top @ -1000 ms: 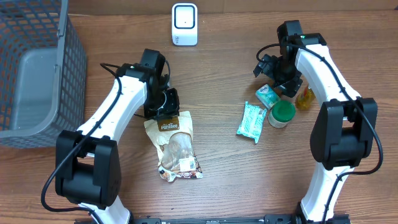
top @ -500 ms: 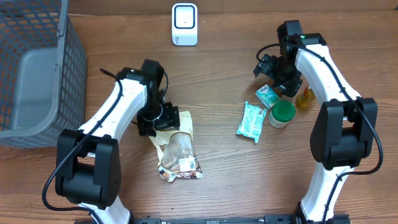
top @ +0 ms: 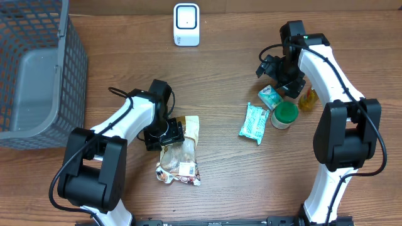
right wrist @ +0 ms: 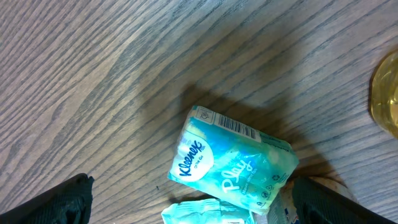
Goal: Scan the item barcode
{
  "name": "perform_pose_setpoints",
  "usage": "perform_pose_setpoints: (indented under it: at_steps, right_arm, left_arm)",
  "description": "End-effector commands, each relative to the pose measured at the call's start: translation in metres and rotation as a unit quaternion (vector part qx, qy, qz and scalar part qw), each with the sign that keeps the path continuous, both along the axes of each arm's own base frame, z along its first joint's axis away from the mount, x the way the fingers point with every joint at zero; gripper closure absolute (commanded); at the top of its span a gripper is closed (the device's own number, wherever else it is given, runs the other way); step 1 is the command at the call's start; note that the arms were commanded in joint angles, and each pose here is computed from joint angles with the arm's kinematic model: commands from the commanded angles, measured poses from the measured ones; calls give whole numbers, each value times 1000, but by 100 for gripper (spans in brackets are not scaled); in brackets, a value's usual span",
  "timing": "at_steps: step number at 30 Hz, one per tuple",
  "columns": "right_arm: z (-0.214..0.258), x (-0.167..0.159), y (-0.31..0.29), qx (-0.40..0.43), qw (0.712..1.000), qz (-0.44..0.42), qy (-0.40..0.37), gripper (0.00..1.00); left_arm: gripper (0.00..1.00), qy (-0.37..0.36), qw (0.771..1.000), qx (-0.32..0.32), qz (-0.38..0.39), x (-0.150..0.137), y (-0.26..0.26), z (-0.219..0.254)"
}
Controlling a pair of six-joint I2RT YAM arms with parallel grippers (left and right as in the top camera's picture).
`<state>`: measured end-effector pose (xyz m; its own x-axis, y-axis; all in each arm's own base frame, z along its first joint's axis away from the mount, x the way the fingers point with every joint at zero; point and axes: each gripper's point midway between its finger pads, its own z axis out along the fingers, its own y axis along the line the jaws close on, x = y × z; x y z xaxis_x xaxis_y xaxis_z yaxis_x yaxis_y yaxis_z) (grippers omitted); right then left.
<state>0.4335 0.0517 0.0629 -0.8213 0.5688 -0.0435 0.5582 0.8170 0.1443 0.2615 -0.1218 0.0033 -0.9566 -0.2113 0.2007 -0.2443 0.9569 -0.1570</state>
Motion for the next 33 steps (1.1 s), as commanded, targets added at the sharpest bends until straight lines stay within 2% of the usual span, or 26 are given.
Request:
perform_pose_setpoints:
  at_steps: [1,3,6,14,18,21,24,33]
  right_arm:
    - [17,9,-1,2,1000,0,-26,0]
    - [17,9,-1,2,1000,0,-26,0]
    - [17,9,-1,2,1000,0,-26,0]
    - [17,9,-1,2,1000,0,-26,0]
    - [17,9,-1,2,1000,0,-26,0]
    - [17,9,-1,2,1000,0,-26,0]
    - [17,9,-1,2,1000,0,-26,0]
    - [17,9,-1,2,1000,0,-26,0]
  left_arm:
    - [34,-5,1000,12,0,-5,2,0]
    - [38,-6,1000,19,7,-3,5,-1]
    - [39,-5,998,22,54,2,11,-1]
    - [35,-5,982,-6,186,24,23,1]
    - [30,-15,985,-16,172,29,21,1]
    - [12,-15,990,-18,136,25,21,3]
    - [0,-12,992,-15,124,25,24,9]
    - [0,-20,994,1,110,29,29,33]
